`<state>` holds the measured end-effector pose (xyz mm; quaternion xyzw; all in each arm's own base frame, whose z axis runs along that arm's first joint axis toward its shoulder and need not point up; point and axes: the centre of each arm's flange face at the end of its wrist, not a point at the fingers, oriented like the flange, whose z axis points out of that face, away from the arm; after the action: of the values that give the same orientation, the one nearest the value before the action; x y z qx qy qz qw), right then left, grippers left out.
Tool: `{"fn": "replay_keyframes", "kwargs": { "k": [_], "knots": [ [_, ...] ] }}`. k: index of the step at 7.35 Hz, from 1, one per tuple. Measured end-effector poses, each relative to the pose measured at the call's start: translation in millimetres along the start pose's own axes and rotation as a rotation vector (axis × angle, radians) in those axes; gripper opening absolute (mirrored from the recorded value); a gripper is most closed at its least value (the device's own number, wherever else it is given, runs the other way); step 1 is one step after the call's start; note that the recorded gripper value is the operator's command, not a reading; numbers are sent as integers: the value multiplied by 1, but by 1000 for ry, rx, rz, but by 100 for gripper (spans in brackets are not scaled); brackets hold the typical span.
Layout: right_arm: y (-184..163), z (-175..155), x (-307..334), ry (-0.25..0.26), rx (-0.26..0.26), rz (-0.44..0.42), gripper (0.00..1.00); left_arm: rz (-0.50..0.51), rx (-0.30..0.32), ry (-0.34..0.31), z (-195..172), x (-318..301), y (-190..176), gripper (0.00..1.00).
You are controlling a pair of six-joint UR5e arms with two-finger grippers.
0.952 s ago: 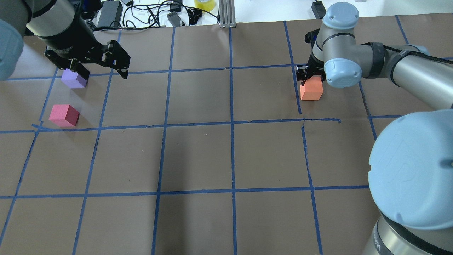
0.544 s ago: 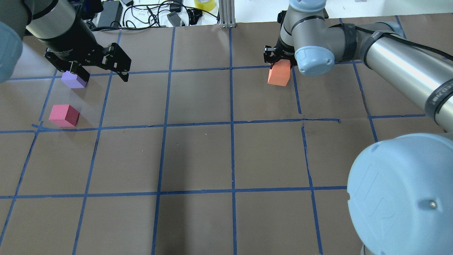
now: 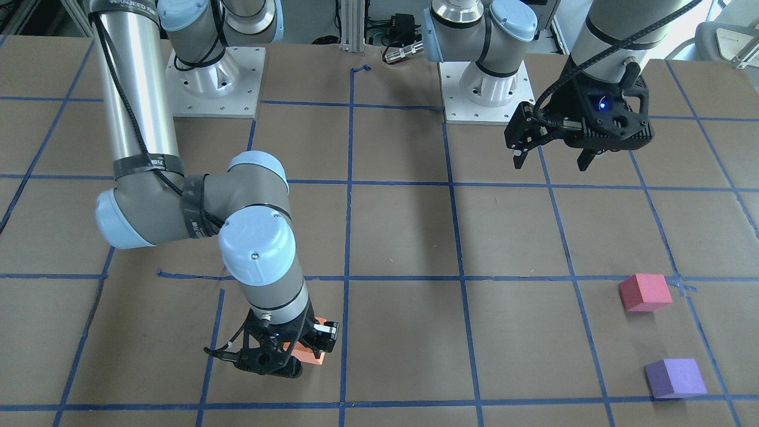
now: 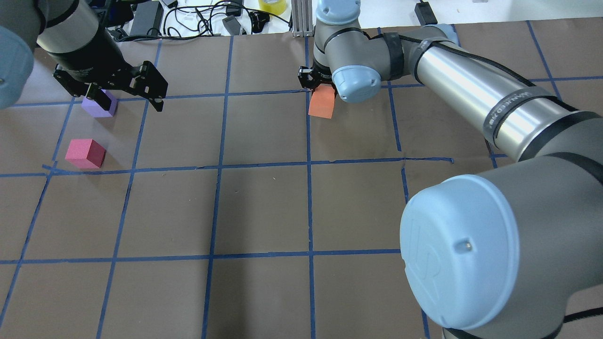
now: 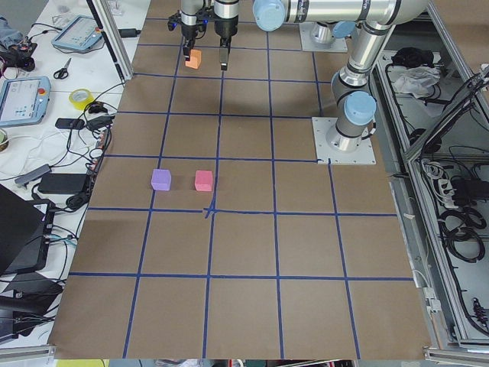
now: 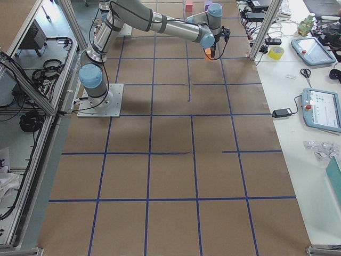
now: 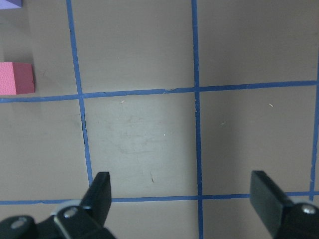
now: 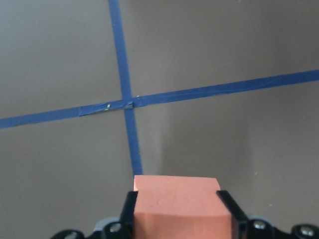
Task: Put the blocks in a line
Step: 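Carry the orange cube with the right gripper toward the table's middle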
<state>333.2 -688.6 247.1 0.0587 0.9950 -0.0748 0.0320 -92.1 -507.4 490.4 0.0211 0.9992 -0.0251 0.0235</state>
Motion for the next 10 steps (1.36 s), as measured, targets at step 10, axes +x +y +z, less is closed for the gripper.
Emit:
{"fn": "replay_keyframes", "kwargs": {
  "k": [10],
  "knots": [
    [20,33,-52,3,-56,-218,6,21,17,6,23,-7,-24,100]
  ]
}}
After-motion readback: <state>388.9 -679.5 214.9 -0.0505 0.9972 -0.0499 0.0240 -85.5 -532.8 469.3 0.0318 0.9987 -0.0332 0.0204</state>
